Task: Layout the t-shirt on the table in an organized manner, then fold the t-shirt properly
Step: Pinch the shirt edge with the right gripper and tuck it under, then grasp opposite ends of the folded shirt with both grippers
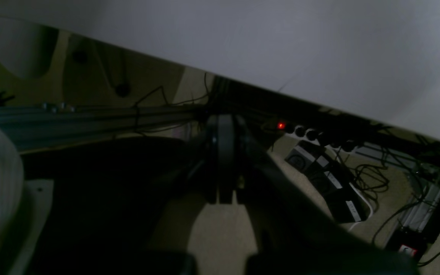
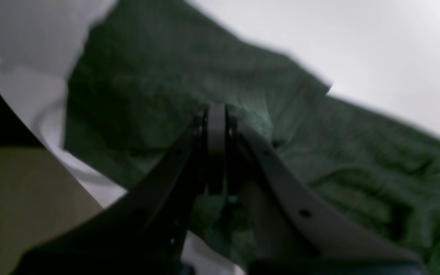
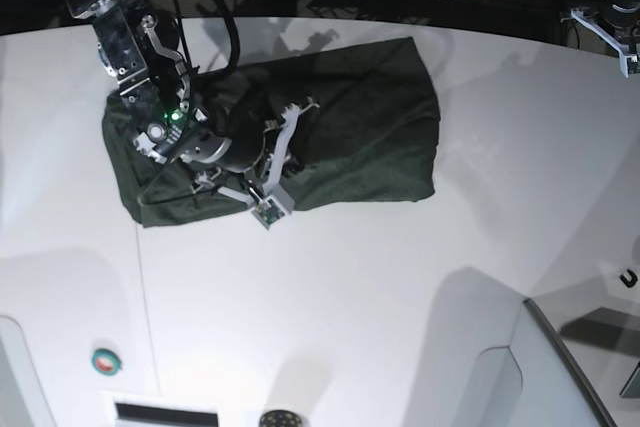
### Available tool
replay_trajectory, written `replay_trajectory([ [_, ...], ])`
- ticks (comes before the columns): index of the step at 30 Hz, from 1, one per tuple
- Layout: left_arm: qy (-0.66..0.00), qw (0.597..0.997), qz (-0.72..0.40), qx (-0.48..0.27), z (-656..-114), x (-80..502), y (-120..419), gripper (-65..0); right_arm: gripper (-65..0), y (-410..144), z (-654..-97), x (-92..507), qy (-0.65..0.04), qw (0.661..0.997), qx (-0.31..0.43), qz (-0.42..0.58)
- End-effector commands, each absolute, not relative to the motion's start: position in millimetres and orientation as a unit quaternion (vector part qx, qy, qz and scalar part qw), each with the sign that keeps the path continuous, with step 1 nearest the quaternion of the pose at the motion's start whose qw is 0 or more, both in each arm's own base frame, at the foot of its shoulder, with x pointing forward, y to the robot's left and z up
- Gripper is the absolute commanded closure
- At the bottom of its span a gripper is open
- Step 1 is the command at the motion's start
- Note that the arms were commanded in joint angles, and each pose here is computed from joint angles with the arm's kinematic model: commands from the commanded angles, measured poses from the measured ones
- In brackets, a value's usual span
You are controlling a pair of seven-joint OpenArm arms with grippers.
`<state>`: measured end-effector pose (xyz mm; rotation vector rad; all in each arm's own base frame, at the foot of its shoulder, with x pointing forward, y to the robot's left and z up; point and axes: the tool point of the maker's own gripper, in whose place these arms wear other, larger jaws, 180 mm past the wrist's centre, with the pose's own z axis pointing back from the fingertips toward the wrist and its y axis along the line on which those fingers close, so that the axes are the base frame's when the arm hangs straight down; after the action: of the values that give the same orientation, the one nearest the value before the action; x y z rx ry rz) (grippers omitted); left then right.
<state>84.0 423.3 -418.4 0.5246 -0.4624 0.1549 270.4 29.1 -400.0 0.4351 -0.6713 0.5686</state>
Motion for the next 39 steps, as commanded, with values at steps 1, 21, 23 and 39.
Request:
replay_trajectory([
  [1,-0.235,0.931,0.071,0.27,-409,87,431,0.0,-0.5,34,-392,273,-0.344,0.871,0.225,0.267],
  [21,-0.235,0.931,0.071,0.27,-409,87,431,0.0,-3.3,26,-418,257,-0.321,0.886,0.227,0.246],
  [23,-0.235,0.931,0.071,0.27,-409,87,431,0.0,-11.3,16,-418,257,-0.324,0.89,0.223,0.229],
  [39,-0.282,0.946,-0.007,0.159,-444,164,335,0.0,-36.0,-229,-415,327,-0.312,0.937,0.157,-0.02],
])
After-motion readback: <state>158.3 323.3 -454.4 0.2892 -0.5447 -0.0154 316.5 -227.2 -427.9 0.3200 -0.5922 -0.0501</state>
